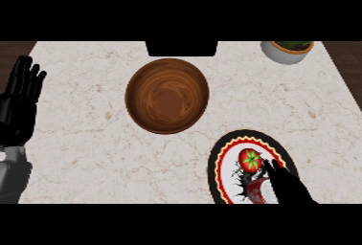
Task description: Pick the can from the plate and place it in the bowl
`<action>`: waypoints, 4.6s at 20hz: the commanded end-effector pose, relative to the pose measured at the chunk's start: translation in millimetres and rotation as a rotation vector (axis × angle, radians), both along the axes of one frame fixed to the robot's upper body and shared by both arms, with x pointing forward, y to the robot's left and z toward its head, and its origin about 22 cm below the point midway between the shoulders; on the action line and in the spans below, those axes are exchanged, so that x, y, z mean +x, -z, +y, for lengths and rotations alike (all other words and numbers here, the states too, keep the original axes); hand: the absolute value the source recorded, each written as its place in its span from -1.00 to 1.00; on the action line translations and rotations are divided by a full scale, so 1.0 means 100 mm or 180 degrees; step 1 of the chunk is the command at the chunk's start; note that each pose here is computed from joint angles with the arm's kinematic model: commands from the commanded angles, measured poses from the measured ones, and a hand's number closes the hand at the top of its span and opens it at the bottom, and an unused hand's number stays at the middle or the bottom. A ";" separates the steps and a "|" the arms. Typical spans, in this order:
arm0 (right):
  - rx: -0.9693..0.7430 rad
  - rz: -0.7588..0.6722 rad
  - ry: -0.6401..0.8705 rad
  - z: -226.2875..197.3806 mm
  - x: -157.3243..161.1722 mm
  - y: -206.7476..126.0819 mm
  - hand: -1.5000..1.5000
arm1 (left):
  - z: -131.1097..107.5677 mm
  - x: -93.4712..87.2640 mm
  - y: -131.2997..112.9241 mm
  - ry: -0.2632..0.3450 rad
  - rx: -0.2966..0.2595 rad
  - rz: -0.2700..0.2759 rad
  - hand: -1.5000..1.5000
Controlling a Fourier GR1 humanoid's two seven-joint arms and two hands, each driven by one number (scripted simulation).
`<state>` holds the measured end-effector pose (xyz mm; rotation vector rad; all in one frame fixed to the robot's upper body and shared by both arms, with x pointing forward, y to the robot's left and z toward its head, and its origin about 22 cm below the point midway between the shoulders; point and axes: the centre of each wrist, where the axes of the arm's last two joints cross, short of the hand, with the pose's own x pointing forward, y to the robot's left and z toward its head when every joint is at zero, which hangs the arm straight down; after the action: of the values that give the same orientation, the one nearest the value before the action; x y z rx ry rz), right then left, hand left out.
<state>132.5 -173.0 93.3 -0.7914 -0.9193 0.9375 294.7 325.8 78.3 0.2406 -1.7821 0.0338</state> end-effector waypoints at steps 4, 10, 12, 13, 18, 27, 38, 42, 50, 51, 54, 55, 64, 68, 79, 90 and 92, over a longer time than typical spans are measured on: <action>0.0051 -0.0009 -0.0074 0.13 0.15 0.02 -1.00 | 0.18 -0.11 -0.13 0.0001 0.0034 -0.0025 0.00; -0.0022 0.0085 -0.0018 -0.17 0.13 0.12 -1.00 | 0.13 -0.05 0.04 0.0037 -0.0016 0.0013 0.00; -0.0102 0.0149 -0.0051 -0.04 0.20 0.40 -1.00 | 0.14 -0.04 0.09 0.0007 0.0029 -0.0013 0.00; -0.0085 0.0167 -0.0072 0.16 0.18 0.51 -1.00 | -0.02 0.04 0.12 0.0003 -0.0016 0.0020 0.00; -0.0046 0.0147 -0.0028 -0.17 0.19 0.39 -1.00 | 0.00 -0.06 0.01 -0.0045 0.0054 -0.0058 0.00; -0.0081 0.0352 0.0204 -0.21 0.13 0.84 -1.00 | -0.01 0.08 -0.02 0.0014 -0.0016 0.0046 0.00; -0.0277 -0.0111 -0.0080 -0.13 0.27 0.88 1.00 | 0.05 -0.01 -0.14 0.0004 -0.0037 -0.0012 0.00; -0.0245 -0.0263 -0.0093 -0.17 0.22 0.94 1.00 | 0.08 -0.15 -0.10 0.0038 -0.0004 -0.0006 0.00; -0.0806 -0.0373 -0.1054 -1.25 1.23 0.28 1.00 | -0.16 0.10 -0.24 0.0288 0.0030 -0.0198 0.00; -0.0799 -0.0363 -0.1144 -1.40 1.31 0.24 1.00 | -0.16 0.09 -0.15 0.0330 -0.0005 -0.0137 0.00; -0.0810 -0.0588 -0.1272 -1.82 1.56 -0.09 1.00 | -0.28 0.15 -0.23 0.0344 -0.0055 -0.0174 0.00; -0.0829 -0.0709 -0.1250 -1.99 1.65 -0.26 1.00 | -0.14 0.09 -0.16 0.0279 -0.0011 -0.0096 0.00; -0.0064 -0.1502 -0.1803 -2.63 2.11 -1.04 1.00 | -0.15 0.06 -0.02 0.0234 0.0042 -0.0051 0.00; 0.0141 -0.1853 -0.2076 -2.61 2.34 -1.17 1.00 | -0.07 0.17 -0.09 0.0234 0.0003 -0.0091 0.00; 0.1283 -0.1609 -0.2638 -1.71 2.87 -1.74 1.00 | 0.04 0.05 -0.10 0.0055 0.0015 -0.0026 0.00; 0.1223 -0.1171 -0.2904 -0.22 3.09 -1.80 1.00 | 0.05 0.12 -0.18 0.0033 -0.0012 -0.0005 0.00; 0.1148 -0.1078 -0.2897 0.07 3.04 -1.67 1.00 | 0.00 0.00 -0.09 0.0072 0.0023 -0.0015 0.00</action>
<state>440.0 -213.9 268.2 -0.1971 -1.8085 1.3151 302.0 324.9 85.4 0.2285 -1.7886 0.0247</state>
